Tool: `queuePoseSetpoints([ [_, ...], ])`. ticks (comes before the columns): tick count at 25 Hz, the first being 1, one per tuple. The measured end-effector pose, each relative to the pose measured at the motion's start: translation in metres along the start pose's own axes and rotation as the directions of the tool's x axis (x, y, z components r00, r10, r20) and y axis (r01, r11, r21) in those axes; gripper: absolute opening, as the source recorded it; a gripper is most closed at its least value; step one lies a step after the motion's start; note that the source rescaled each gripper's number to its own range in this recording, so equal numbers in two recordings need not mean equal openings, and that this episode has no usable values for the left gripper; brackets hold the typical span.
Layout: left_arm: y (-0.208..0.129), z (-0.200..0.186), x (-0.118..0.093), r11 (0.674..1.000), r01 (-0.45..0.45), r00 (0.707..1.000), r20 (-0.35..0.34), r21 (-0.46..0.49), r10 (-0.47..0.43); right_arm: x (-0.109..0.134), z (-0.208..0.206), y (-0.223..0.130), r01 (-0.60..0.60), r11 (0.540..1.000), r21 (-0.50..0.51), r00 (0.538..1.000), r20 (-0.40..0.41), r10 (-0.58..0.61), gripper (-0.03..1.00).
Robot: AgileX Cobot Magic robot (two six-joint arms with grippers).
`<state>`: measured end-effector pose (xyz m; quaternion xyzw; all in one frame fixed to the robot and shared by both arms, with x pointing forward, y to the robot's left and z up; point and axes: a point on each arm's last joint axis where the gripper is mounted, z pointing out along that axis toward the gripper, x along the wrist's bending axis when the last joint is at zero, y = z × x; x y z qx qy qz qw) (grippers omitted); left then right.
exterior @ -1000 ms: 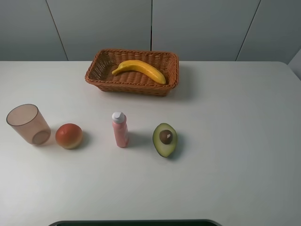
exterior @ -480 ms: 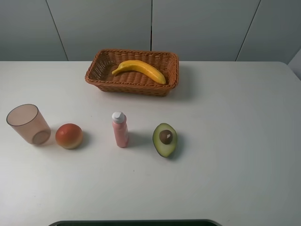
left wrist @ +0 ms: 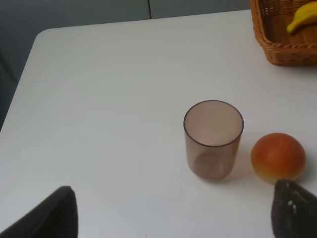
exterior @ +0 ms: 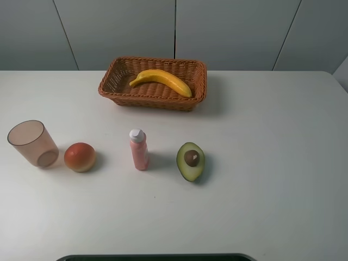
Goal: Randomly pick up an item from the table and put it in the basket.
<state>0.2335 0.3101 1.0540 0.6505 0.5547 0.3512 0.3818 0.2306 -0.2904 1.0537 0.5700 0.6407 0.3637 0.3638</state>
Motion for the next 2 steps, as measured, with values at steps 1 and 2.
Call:
queuePoseSetpoints([
  [1,0.0,0.0,0.0,1.0,0.0,1.0,0.0,0.0,0.0,0.0,0.0,0.0,0.0,1.0,0.0,1.0,0.0,0.0,1.0],
  [2,0.0,0.0,0.0,1.0,0.0,1.0,0.0,0.0,0.0,0.0,0.0,0.0,0.0,1.0,0.0,1.0,0.0,0.0,1.0],
])
